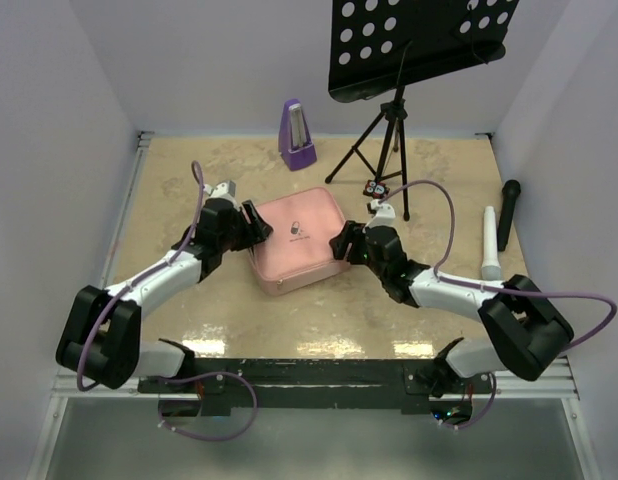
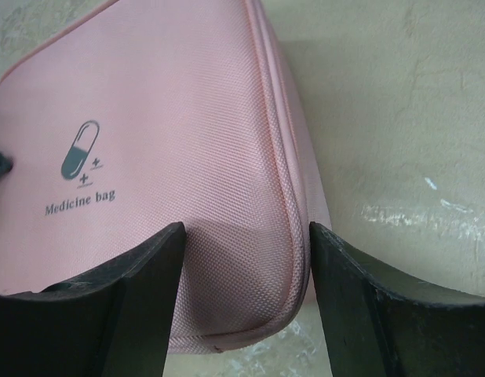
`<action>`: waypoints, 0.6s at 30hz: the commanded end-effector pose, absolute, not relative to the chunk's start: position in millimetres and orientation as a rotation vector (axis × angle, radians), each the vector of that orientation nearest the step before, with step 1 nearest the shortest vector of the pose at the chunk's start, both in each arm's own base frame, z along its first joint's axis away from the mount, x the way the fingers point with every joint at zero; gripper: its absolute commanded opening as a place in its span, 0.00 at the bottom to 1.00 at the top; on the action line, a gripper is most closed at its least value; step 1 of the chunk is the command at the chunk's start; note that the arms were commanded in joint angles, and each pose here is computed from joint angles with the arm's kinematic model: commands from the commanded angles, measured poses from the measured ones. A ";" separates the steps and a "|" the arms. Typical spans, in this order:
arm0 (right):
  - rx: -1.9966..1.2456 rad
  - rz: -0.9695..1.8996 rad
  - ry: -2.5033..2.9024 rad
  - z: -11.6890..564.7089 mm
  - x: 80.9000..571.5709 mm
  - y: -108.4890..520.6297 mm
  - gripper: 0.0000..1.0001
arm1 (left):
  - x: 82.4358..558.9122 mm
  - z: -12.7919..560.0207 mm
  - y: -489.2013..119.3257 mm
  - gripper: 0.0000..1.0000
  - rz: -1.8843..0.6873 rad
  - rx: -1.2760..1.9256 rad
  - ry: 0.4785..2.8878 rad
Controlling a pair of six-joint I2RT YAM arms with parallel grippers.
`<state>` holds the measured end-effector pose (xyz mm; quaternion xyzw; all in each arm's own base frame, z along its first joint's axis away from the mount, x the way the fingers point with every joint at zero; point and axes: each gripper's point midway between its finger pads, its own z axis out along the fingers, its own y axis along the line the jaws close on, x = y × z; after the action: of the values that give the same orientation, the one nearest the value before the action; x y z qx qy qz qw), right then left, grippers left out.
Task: Organize the medicine kit
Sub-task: Adjust the medicine box at the center of the board.
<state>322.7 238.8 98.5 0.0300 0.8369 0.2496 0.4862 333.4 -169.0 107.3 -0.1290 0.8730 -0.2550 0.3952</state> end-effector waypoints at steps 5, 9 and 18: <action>-0.037 0.784 2.165 83.4 257.8 263.4 0.66 | 345.6 121.0 -222.6 0.64 -0.881 -0.161 2.189; -0.027 0.769 2.134 103.1 255.2 254.6 0.66 | 344.5 125.5 -228.7 0.63 -0.898 -0.128 2.173; 0.002 0.765 1.928 195.4 257.7 236.5 0.69 | 347.1 170.4 -153.5 0.70 -0.510 -0.288 2.074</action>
<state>247.8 226.8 131.0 0.0008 0.8449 0.2784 0.4567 350.4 -182.3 125.7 -0.0976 0.8666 -0.2590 0.4151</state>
